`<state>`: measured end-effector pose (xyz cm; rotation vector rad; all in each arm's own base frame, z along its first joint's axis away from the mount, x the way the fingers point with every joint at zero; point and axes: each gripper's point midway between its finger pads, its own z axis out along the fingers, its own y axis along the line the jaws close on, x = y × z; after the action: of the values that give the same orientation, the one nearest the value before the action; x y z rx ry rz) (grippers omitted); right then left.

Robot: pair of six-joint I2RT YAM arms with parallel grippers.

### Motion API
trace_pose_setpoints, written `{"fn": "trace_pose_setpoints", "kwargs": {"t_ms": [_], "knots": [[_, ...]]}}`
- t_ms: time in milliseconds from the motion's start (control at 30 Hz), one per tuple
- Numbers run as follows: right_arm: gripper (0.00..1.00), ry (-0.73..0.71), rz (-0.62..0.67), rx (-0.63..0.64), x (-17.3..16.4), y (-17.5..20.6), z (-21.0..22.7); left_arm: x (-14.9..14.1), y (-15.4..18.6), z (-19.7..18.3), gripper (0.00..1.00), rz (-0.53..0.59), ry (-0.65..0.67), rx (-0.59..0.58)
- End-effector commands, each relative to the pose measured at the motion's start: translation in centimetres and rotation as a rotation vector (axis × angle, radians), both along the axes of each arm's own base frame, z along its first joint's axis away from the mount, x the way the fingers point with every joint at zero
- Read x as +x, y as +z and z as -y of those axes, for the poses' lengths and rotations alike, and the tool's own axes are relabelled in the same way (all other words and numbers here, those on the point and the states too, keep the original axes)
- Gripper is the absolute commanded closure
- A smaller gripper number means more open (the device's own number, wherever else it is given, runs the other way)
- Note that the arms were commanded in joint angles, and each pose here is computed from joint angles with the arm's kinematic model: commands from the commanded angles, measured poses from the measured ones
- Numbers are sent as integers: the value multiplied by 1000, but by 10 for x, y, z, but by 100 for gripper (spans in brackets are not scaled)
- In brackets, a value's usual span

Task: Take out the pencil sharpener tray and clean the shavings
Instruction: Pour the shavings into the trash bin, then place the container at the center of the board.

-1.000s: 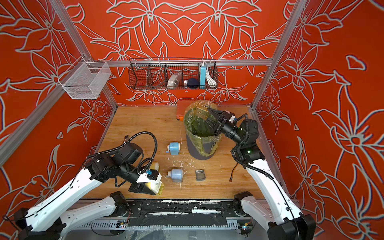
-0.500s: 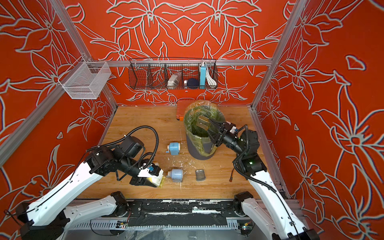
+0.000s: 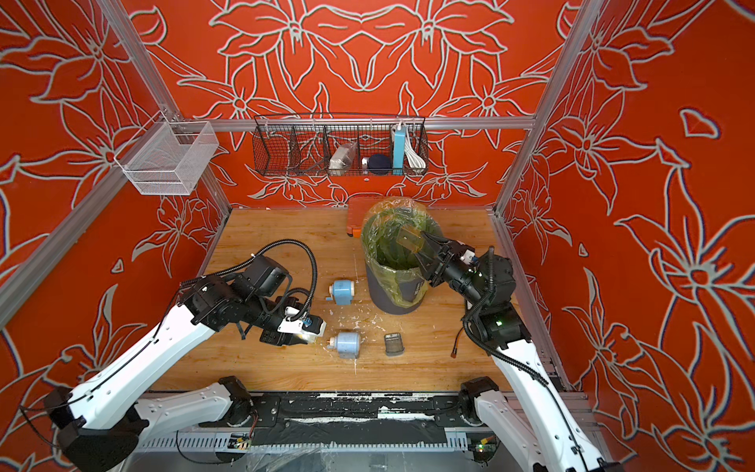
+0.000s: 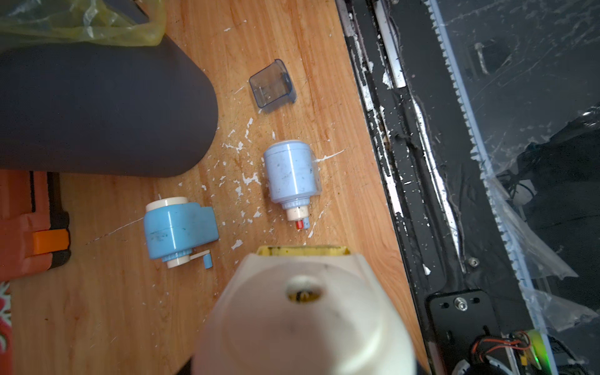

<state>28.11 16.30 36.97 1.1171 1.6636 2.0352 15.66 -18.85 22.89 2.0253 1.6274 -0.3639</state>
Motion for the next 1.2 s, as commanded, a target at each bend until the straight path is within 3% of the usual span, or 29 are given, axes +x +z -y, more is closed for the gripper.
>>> {"fn": "trace_pose_setpoints", "kwargs": {"t_ms": [0,67,200,300,367,500,800,1033,1167], "knots": [[100,161,289,-96,-24,64,-18,19,14,2,100,46,12,-41],[100,163,405,-294,-35,64,-17,29,13,4,100,29,46,-92],[100,-22,645,-754,-65,66,22,43,-3,-1,100,1,94,-79],[100,-132,743,-992,-95,60,51,56,-12,-6,100,-13,132,-68],[100,-120,737,-1133,-107,42,63,65,-16,-8,100,-21,152,-63],[100,8,559,-1373,-123,-28,88,89,-25,-9,100,-37,185,-48],[100,93,266,-1354,-136,-143,100,126,-70,-21,100,-70,269,21],[100,97,271,-1241,-117,-197,81,157,-105,-37,100,-50,349,96],[100,31,202,-1279,-110,-232,95,169,-120,-45,100,-48,402,116]]}}
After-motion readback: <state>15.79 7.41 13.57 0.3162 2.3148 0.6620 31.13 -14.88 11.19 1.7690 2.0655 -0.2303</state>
